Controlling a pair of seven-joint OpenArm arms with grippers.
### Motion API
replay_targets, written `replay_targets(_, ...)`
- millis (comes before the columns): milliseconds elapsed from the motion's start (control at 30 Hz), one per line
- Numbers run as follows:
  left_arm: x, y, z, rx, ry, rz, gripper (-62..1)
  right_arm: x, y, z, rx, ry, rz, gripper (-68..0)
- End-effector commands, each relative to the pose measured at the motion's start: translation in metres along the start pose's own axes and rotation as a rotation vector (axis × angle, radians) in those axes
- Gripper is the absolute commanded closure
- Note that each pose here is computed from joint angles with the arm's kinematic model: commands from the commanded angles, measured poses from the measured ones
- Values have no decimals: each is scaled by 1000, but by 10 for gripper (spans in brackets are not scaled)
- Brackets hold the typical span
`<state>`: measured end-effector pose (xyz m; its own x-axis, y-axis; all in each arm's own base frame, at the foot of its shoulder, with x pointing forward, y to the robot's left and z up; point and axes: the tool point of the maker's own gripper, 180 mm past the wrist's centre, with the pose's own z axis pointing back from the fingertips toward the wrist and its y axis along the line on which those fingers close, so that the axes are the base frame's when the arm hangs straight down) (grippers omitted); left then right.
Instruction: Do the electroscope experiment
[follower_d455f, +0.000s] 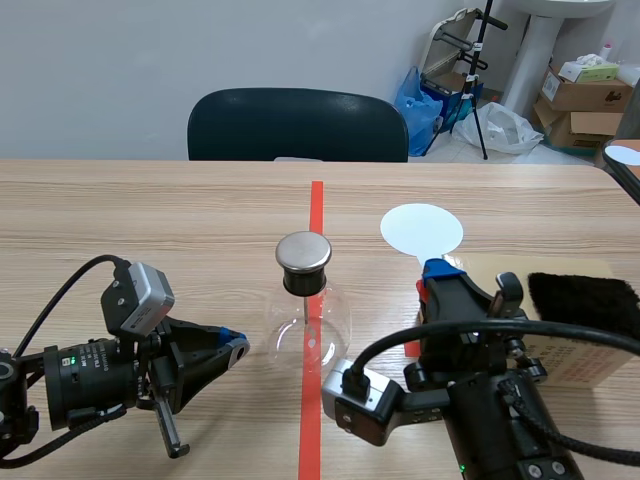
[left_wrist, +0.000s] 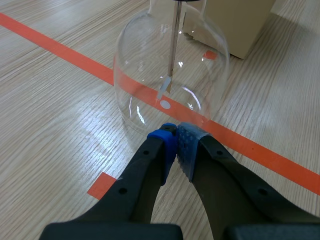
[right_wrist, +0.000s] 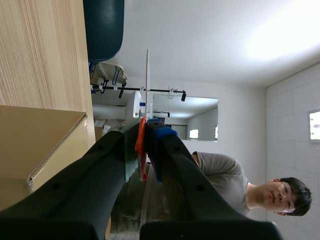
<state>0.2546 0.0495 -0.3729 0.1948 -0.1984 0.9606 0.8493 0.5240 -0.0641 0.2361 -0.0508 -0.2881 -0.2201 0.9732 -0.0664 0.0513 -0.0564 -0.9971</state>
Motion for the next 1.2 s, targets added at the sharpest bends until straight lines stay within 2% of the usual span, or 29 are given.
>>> replay_targets(0, 10, -1, -2, -6, -38, 0, -32, -4, -11, -6, -43, 6, -2, -9)
replay_targets(333, 10, -1, -2, -6, -38, 0, -32, 8, -15, -8, -59, -62, -2, -9)
replay_targets(533, 10, -1, -2, -6, -39, 0, -32, 20, -17, -11, -66, -136, -8, -9)
replay_targets(967, 10, -1, -2, -6, -39, 0, -32, 53, -23, -11, -91, -337, 9, -9)
replay_targets(1167, 10, -1, -2, -6, -39, 0, -32, 62, -22, -8, -90, -392, 9, -9)
